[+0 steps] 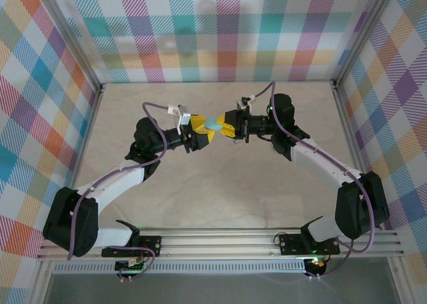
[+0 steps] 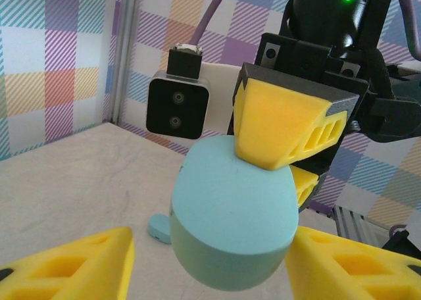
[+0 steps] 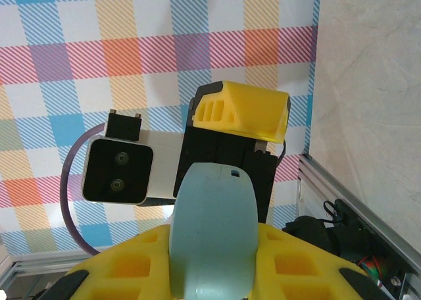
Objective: Insert wireless bluetooth earbuds into charging case
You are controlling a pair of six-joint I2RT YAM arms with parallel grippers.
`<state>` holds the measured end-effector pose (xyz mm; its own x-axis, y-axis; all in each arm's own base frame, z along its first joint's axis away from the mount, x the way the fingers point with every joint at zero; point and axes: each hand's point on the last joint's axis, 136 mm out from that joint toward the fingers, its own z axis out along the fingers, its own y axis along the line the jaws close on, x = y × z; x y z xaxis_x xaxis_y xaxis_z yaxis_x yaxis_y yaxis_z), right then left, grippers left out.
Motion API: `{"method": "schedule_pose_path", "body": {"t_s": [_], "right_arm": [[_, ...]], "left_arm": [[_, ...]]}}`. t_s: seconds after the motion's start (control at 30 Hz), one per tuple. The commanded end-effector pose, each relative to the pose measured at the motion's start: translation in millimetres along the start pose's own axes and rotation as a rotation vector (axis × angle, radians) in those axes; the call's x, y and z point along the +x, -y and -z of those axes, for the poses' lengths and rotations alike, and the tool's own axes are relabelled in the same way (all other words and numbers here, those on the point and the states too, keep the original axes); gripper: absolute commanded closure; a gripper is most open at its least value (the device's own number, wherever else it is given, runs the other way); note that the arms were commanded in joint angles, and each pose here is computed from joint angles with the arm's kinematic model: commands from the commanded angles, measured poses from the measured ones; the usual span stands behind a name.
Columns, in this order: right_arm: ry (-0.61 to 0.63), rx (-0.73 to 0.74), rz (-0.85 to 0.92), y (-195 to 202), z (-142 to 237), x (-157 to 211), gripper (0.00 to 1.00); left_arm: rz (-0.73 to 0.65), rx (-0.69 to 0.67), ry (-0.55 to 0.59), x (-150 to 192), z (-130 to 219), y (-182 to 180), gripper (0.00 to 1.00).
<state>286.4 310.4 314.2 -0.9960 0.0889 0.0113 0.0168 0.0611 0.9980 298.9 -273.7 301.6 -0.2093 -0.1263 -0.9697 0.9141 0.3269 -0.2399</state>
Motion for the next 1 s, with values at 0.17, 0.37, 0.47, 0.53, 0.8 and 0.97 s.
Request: {"method": "schedule_pose_path", "body": {"t_s": [0.17,0.37,0.47,0.53,0.8,0.97], "right_arm": [[-0.036,-0.033,0.050,-18,1,12,0.84],[-0.050,-0.029,0.044,-16,-1,14,0.84],[-0.053,-0.022,0.034,-12,-2,14,0.78],[-0.052,-0.021,0.034,-10,-2,13,0.77],[-0.044,-0.005,0.055,-12,-3,9,0.62],[-0.005,-0.005,0.063,-17,8,-1,0.40]], "left_arm": [[-0.049,0.047,0.043,-16,-5,11,0.44],[-0.047,0.058,0.052,-18,-7,13,0.53],[-0.045,0.061,0.052,-19,-7,13,0.60],[-0.045,0.061,0.048,-18,-6,14,0.65],[-0.056,0.027,0.017,-10,2,16,0.81],[-0.066,-0.002,-0.015,-6,9,18,0.83]]}}
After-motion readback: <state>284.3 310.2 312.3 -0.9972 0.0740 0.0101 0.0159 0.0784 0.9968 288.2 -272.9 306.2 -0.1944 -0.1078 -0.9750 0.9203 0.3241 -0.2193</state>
